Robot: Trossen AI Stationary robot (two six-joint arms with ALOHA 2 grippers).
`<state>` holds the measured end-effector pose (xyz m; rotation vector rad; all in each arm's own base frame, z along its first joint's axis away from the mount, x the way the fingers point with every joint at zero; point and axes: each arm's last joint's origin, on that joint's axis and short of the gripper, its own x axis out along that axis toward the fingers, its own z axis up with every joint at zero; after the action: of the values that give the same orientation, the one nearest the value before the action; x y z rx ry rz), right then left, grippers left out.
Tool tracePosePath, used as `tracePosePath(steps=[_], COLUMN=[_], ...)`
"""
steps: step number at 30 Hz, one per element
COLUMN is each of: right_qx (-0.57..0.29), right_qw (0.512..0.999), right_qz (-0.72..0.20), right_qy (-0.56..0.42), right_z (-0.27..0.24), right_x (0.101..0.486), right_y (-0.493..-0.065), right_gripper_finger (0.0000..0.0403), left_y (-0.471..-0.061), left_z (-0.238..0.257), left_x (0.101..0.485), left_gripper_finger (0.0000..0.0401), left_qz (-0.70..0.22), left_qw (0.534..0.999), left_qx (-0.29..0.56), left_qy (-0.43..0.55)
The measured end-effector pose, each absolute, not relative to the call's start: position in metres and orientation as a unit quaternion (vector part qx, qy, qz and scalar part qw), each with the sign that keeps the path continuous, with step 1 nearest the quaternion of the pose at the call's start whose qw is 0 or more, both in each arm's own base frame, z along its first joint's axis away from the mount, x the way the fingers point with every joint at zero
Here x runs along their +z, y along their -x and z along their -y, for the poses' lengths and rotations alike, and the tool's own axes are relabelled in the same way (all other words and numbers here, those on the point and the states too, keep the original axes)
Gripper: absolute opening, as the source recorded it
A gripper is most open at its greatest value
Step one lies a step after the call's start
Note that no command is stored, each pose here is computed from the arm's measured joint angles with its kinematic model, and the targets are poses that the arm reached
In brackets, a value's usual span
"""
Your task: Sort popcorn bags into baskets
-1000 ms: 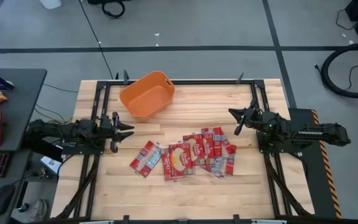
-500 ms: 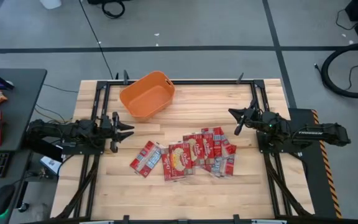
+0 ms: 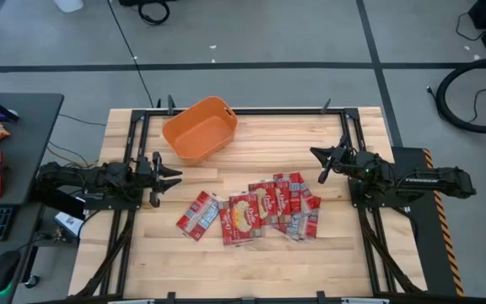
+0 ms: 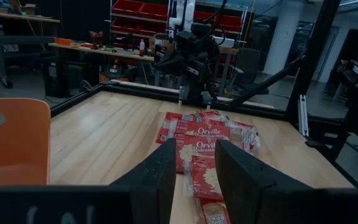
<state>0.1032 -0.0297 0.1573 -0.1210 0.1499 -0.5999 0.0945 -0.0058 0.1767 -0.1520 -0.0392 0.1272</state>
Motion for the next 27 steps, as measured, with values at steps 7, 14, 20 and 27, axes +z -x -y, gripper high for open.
tracePosePath(steps=[7,14,20,27], right_qx=[-0.295,-0.295,-0.270,-0.226], right_qw=[0.951,0.951,0.958,0.935], right_qz=[-0.074,-0.073,0.057,0.198], right_qy=[0.059,0.059,-0.075,-0.190], right_z=[0.030,0.030,0.029,0.027], right_x=[0.157,0.157,0.175,0.197], right_y=[-0.103,-0.103,-0.104,-0.101], right_gripper_finger=[0.0027,0.0027,0.0027,0.0027], left_y=[-0.094,-0.094,-0.093,-0.093], left_z=[0.006,0.006,0.006,0.007], left_x=[0.177,0.185,0.190,0.190], left_gripper_finger=[0.0116,0.0116,0.0116,0.0116], left_qz=[0.022,0.065,0.092,0.091], left_qw=[0.995,0.987,0.968,0.969], left_qx=[0.063,0.055,0.044,0.025], left_qy=[0.076,0.139,0.229,0.230])
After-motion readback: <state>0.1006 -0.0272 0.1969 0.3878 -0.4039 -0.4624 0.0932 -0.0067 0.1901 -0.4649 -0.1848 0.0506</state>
